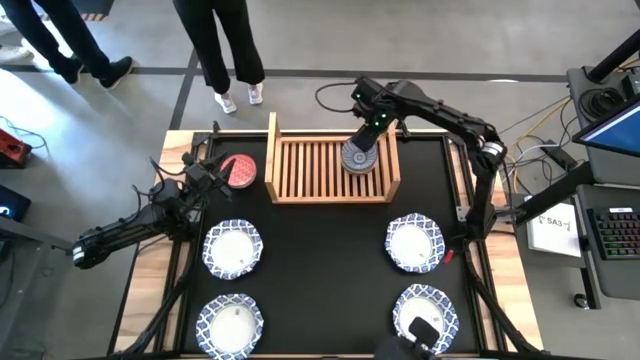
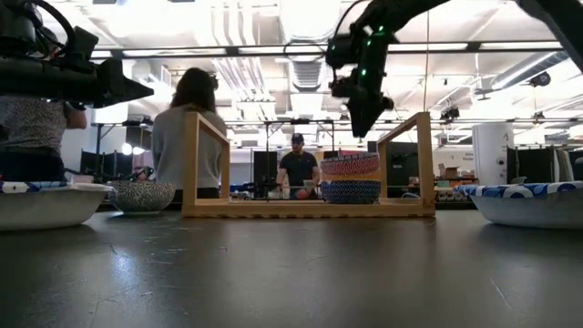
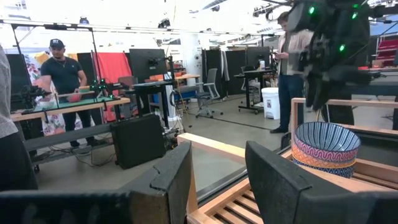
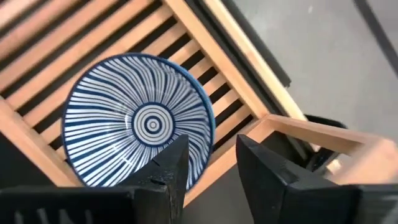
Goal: Place and stack bowls onto a shelf
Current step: Stack the red patterned bowl on top of the blue patterned bowl on the shelf
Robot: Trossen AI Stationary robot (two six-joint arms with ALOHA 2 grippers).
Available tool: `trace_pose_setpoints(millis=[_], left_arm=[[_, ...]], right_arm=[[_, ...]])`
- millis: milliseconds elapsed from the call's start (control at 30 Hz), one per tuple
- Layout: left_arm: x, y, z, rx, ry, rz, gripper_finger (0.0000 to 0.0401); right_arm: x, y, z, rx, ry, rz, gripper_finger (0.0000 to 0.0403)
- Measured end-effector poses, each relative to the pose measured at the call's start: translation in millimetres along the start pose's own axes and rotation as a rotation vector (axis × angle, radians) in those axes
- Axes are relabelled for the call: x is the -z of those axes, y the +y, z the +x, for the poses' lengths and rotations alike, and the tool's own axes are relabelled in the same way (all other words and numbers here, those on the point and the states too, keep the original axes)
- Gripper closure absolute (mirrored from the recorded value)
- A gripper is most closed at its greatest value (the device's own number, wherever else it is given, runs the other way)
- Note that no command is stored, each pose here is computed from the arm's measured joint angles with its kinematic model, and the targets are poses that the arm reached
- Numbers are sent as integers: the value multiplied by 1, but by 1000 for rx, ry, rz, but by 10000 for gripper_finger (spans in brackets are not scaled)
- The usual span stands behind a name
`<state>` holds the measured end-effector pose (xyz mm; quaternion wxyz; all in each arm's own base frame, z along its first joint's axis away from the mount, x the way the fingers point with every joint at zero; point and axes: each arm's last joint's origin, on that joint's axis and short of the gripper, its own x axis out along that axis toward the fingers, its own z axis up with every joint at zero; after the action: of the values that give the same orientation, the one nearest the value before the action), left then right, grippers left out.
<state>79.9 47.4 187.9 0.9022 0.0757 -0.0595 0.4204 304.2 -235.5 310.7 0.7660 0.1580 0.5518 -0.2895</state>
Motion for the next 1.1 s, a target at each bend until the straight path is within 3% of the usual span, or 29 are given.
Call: trace_pose_setpoints(millis=[200,567,833,1100], left_arm=[[0,0,0,0,0,0,267],[0,0,0,0,0,0,267],[0,0,0,-1,-3,-2,267],[-2,-1,0,46,-20,-9,267]], right_arm=[[7,7,-38,-31,-102,-45,275],[13,57,-88,-400,-335,-241,276],[23,101,-97,-465,-334,-385,288],[30,117,-101,-484,-331,-428,298]])
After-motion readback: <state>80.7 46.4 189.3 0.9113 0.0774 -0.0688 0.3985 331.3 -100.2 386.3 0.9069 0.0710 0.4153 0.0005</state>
